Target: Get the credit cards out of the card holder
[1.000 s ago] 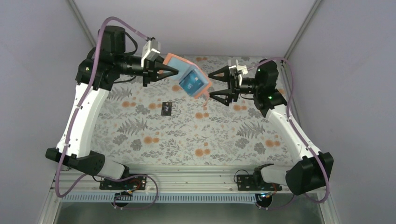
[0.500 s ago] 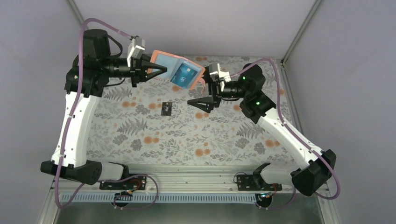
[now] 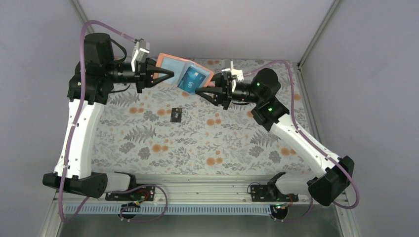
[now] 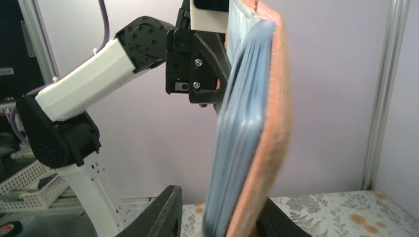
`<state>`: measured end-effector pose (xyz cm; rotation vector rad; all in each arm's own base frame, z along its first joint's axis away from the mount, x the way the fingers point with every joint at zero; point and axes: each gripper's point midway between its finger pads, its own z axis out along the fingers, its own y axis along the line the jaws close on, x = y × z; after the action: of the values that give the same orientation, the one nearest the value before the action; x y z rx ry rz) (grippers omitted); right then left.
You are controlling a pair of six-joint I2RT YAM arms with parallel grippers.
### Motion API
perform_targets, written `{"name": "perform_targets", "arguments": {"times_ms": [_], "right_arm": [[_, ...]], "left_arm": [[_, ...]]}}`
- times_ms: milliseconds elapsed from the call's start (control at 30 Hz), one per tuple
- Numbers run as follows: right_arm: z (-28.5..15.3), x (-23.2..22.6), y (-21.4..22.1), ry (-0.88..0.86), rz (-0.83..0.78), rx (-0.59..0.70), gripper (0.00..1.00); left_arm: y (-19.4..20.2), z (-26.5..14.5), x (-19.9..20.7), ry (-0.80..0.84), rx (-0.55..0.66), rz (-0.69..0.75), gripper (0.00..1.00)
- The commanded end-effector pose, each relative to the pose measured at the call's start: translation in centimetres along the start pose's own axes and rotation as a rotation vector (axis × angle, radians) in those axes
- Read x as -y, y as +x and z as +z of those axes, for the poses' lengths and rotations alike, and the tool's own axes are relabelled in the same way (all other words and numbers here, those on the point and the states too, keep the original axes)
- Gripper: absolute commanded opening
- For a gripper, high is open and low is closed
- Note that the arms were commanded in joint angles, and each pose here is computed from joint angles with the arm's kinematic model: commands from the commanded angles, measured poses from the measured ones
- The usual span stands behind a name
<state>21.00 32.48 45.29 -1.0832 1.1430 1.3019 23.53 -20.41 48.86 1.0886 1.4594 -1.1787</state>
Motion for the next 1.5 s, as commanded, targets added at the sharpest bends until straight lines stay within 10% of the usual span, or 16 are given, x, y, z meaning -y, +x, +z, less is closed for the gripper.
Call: {"name": "perform_targets", "arguments": {"times_ms": [0, 100, 233, 400, 567, 833, 1033, 1467], "right_arm": [[0.6, 0.7, -1.3, 0.028, 0.018, 0.020, 0.27], [0.7, 1.1, -1.4, 0.039, 0.030, 0.013, 0.05], [0.5, 1.2, -0.9, 0.062, 0.031, -0.004, 0.04], [0.3, 2.6, -0.4, 0.144, 0.074, -0.062, 0.04], [-2.0, 9.5, 2.6, 0.475, 0.315, -0.184, 0.04], [-4.5, 14.4, 7.4, 0.693, 0.481, -0.273, 0.04], [-1.7, 11.3, 6.4, 0.441, 0.409, -0.280, 0.04], [0.4, 4.5, 4.5, 0.096, 0.241, -0.260, 0.04]], "left_arm": [[-0.4, -0.3, 0.8, 0.031, 0.017, 0.008, 0.02], [-0.4, -0.4, 1.0, 0.036, 0.019, 0.009, 0.02], [-0.5, -0.7, 0.4, -0.001, 0.019, 0.009, 0.03], [-0.1, -2.1, -4.7, -0.300, -0.009, -0.022, 0.59], [-1.8, -5.4, -8.3, -0.617, -0.013, 0.024, 0.68], [-5.0, -5.8, -5.0, -0.578, 0.007, 0.175, 0.68], [0.3, -1.1, -0.7, -0.015, 0.021, 0.018, 0.60], [7.6, 2.6, -6.5, -0.147, -0.106, -0.132, 0.42]]}}
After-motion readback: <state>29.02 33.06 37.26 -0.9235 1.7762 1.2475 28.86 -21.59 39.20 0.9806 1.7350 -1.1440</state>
